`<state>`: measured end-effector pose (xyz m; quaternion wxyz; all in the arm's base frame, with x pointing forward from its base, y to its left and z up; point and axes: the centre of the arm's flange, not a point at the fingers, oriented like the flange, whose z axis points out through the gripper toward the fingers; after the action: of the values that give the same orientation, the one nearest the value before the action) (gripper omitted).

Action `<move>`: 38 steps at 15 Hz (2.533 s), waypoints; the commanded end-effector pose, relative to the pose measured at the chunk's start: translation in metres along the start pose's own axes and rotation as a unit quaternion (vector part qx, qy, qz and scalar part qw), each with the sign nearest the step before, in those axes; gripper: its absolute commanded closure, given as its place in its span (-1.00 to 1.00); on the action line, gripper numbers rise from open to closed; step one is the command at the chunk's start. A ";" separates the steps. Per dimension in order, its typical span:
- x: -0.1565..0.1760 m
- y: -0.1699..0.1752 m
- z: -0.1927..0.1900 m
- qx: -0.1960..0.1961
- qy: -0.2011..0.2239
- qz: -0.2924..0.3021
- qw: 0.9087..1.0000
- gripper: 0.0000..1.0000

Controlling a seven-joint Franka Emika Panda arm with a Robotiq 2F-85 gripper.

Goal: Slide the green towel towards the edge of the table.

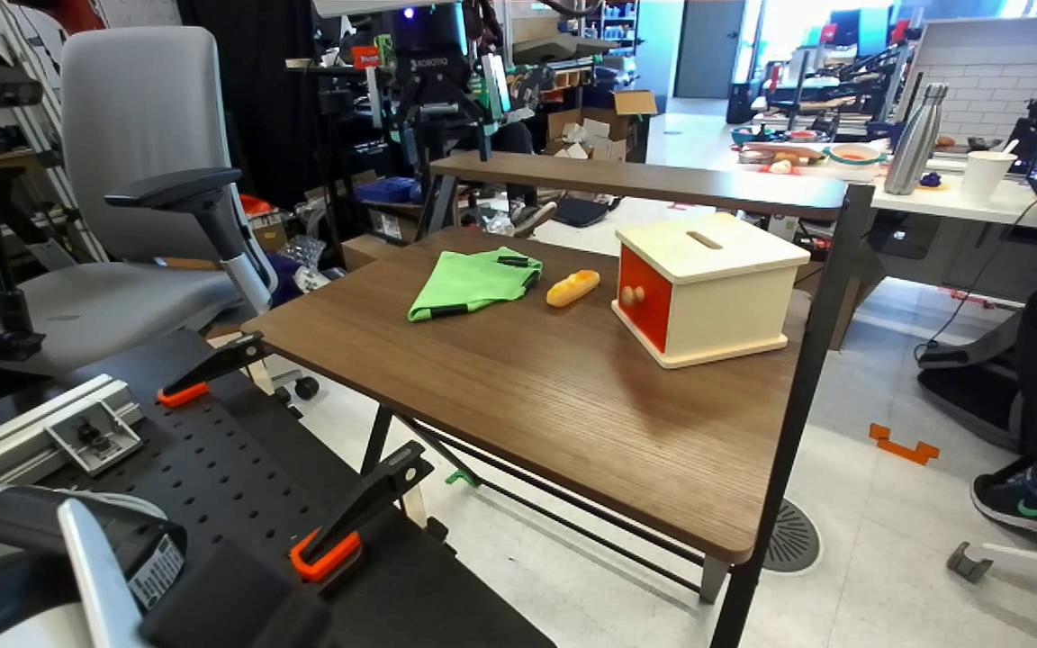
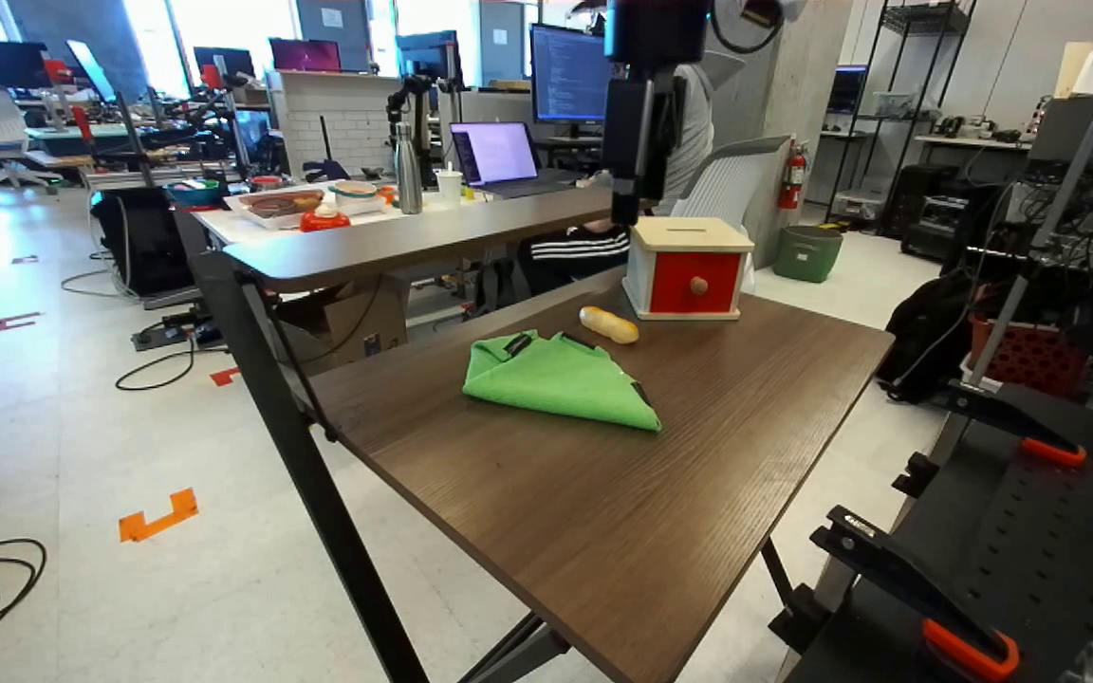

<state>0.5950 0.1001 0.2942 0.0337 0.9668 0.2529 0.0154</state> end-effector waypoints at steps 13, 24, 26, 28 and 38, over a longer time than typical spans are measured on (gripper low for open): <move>0.062 0.006 0.109 0.021 0.009 0.019 1.000 -1.00; 0.064 0.003 0.138 -0.019 -0.012 0.015 1.000 -1.00; 0.067 -0.003 0.153 -0.025 -0.025 0.008 0.999 -1.00; 0.071 -0.011 0.166 -0.029 -0.033 0.002 0.999 -1.00; 0.071 -0.026 0.198 -0.018 -0.049 -0.024 0.998 -1.00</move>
<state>0.6525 0.1438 0.1082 0.0619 0.9631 0.2613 -0.0185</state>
